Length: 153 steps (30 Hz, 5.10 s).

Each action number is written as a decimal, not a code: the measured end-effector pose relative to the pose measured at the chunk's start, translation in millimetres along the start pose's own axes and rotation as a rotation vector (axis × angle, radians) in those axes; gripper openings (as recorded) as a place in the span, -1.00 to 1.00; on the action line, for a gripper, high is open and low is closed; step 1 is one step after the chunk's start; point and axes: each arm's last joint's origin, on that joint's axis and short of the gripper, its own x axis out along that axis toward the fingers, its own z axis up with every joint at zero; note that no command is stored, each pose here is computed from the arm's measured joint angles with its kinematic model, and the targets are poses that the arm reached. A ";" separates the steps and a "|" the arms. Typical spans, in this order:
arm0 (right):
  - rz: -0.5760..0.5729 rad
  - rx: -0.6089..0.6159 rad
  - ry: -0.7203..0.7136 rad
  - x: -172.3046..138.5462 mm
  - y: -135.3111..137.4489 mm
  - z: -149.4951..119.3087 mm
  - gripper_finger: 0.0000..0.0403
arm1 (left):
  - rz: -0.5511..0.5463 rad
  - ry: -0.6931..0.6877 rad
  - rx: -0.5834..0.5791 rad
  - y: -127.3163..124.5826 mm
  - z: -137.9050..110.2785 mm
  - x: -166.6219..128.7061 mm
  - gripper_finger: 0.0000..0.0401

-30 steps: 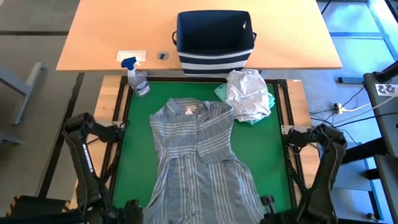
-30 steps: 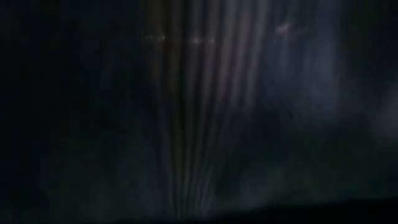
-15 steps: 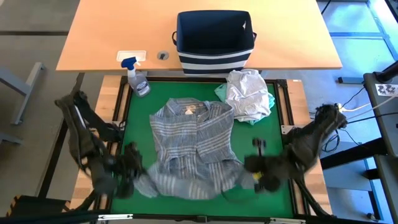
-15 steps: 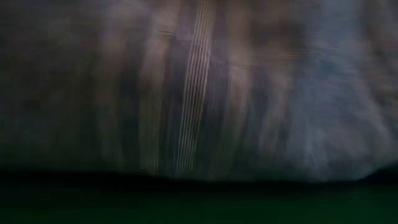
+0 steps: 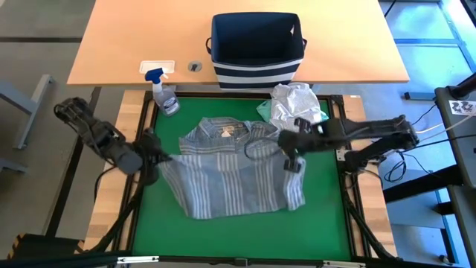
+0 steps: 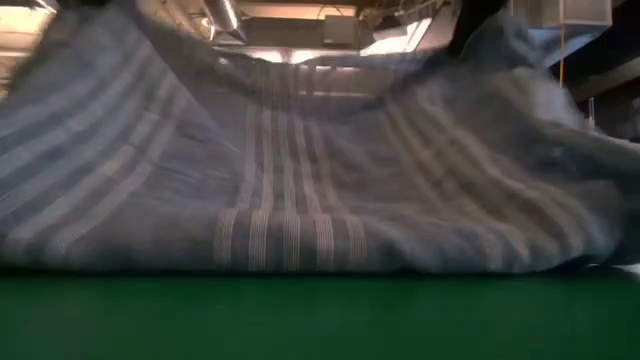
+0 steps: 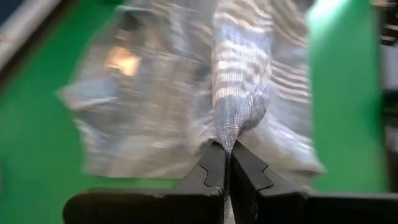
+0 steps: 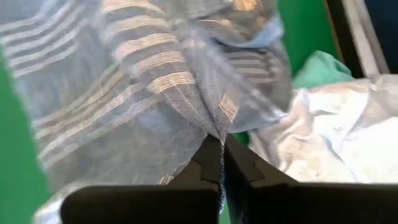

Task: Fold laundry
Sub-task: Fold the blue polo shirt

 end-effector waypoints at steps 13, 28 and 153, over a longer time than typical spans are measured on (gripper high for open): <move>-0.106 0.113 -0.012 76.9 -98.9 2.6 -1.00 | 0.483 -0.017 0.122 48.8 -11.4 49.2 -0.97; -0.188 0.244 -0.084 141.1 -152.1 -33.5 -1.00 | 0.642 0.008 0.071 77.3 -7.9 103.3 -0.96; 0.125 0.032 0.239 181.5 22.9 -77.7 0.15 | -0.167 0.412 -0.688 -68.5 -130.9 146.2 -0.31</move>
